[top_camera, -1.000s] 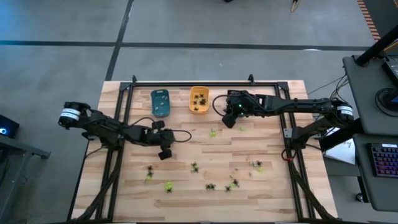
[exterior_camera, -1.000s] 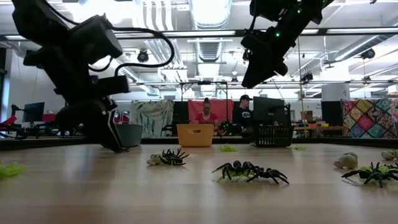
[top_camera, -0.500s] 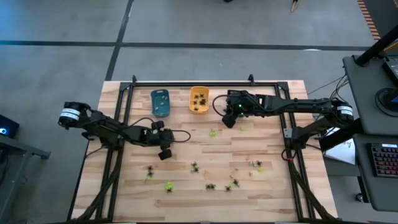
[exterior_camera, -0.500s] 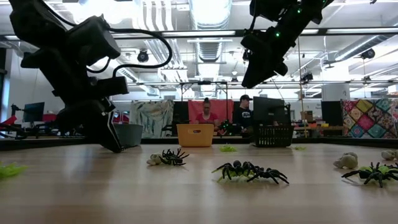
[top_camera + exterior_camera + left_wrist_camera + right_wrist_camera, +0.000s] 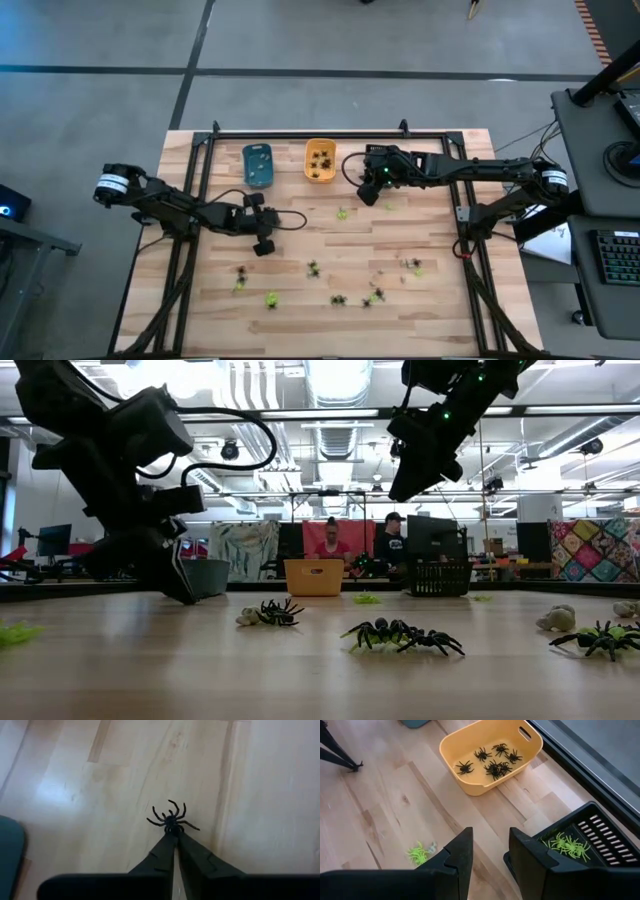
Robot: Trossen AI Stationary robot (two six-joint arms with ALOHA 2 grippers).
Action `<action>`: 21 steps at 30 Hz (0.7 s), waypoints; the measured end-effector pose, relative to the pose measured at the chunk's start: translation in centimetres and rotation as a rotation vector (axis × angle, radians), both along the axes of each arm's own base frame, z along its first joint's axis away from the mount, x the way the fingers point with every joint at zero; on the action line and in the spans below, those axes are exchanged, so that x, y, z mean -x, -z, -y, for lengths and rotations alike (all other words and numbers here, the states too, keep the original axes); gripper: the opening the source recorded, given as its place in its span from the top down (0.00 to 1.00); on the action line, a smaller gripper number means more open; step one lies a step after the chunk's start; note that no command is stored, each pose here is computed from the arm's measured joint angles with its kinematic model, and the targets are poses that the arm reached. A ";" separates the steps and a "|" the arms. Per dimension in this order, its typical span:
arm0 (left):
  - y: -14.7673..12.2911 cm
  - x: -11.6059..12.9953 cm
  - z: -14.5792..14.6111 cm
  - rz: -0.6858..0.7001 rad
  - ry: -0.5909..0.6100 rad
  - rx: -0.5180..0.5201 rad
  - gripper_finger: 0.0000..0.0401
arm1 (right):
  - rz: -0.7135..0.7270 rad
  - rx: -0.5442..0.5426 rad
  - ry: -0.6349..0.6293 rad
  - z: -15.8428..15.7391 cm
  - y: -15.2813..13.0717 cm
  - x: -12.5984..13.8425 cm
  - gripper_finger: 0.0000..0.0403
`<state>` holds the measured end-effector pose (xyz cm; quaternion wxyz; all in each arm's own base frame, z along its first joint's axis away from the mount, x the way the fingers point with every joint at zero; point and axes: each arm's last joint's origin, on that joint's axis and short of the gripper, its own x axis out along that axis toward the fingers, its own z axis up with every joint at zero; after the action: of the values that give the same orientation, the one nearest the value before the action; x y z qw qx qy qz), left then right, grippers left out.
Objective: Sort Halloween decoration
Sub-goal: Put the black spider toy into the orange bin
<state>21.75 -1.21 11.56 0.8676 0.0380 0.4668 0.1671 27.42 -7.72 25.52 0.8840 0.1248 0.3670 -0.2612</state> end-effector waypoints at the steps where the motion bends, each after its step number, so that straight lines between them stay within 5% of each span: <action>1: 0.0 0.0 0.0 0.000 0.001 0.000 1.00 | 0.000 0.000 0.000 0.0 0.0 0.0 0.72; 12: -1.1 -0.3 0.4 0.069 0.056 -0.011 1.00 | 0.000 -0.001 -0.001 0.0 0.0 0.0 0.72; 21: -1.4 -0.6 1.0 0.085 0.219 0.057 0.97 | -0.012 -0.004 -0.001 0.0 0.4 0.1 0.74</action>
<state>22.33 -2.19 12.93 0.9004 0.0573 0.4272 0.0594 27.31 -7.68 25.11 0.8817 0.1247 0.3730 -0.2606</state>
